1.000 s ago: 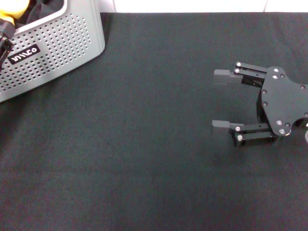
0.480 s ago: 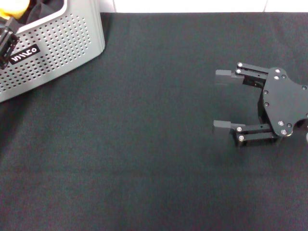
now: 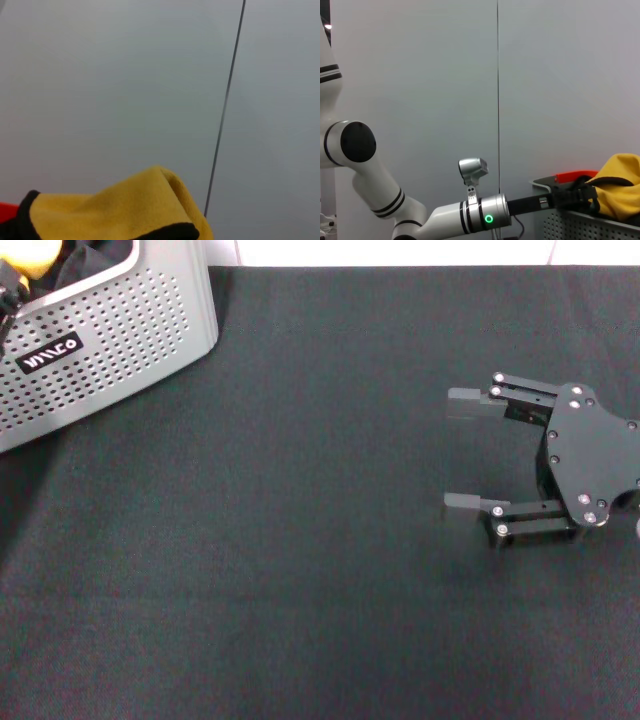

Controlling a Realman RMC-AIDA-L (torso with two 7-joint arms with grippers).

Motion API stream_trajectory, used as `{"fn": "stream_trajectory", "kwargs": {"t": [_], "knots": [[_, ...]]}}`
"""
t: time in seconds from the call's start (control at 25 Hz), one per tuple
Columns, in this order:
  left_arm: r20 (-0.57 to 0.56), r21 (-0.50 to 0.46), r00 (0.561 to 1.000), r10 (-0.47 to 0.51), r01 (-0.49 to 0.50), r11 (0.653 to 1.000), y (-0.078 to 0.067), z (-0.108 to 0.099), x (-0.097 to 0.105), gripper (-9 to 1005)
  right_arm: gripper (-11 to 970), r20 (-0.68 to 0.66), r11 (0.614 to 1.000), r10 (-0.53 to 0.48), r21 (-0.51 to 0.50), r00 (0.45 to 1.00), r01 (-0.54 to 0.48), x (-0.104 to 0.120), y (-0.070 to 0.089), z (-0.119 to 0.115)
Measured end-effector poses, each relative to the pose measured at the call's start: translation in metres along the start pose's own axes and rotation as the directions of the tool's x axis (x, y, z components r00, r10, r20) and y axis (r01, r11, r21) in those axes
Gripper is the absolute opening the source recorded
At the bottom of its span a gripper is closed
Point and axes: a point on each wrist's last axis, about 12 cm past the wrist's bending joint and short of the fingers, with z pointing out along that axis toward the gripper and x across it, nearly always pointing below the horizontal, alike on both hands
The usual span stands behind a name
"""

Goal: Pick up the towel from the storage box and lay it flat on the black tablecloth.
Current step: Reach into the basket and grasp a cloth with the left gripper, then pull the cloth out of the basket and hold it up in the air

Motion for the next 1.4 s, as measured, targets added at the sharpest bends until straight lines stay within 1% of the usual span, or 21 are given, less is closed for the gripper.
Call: {"fn": "stream_trajectory", "kwargs": {"t": [0.24,0.52,0.72,0.84,1.08,1.28,1.4], "knots": [[-0.021,0.006,0.999,-0.027,0.027,1.000,-0.006,0.007,0.007,604,869,0.001,1.000,0.003,0.000,1.000,-0.003,0.000,0.000,0.000],[-0.021,-0.001,0.999,-0.036,0.036,0.999,-0.005,0.006,0.007,601,869,0.002,1.000,0.004,-0.001,1.000,-0.004,0.001,0.001,-0.001],[-0.015,0.004,0.999,-0.049,0.049,0.999,-0.007,0.006,0.008,477,869,0.002,1.000,0.006,0.000,1.000,-0.006,0.001,0.001,-0.001],[0.007,-0.002,0.997,-0.075,0.075,0.997,-0.010,0.008,0.009,402,869,0.001,1.000,0.006,0.001,1.000,-0.006,0.001,0.001,-0.001],[0.047,0.043,0.993,-0.112,0.110,0.993,-0.016,0.009,0.005,263,869,0.001,1.000,0.005,0.002,1.000,-0.005,0.001,0.001,-0.001],[0.051,0.038,0.989,-0.141,0.139,0.990,-0.014,0.008,0.003,254,869,0.001,1.000,-0.011,0.001,1.000,0.011,0.001,0.001,-0.001],[0.079,0.021,0.980,-0.183,0.182,0.983,-0.011,0.006,0.001,157,869,0.003,1.000,-0.018,-0.003,1.000,0.018,0.001,0.002,-0.002]]}}
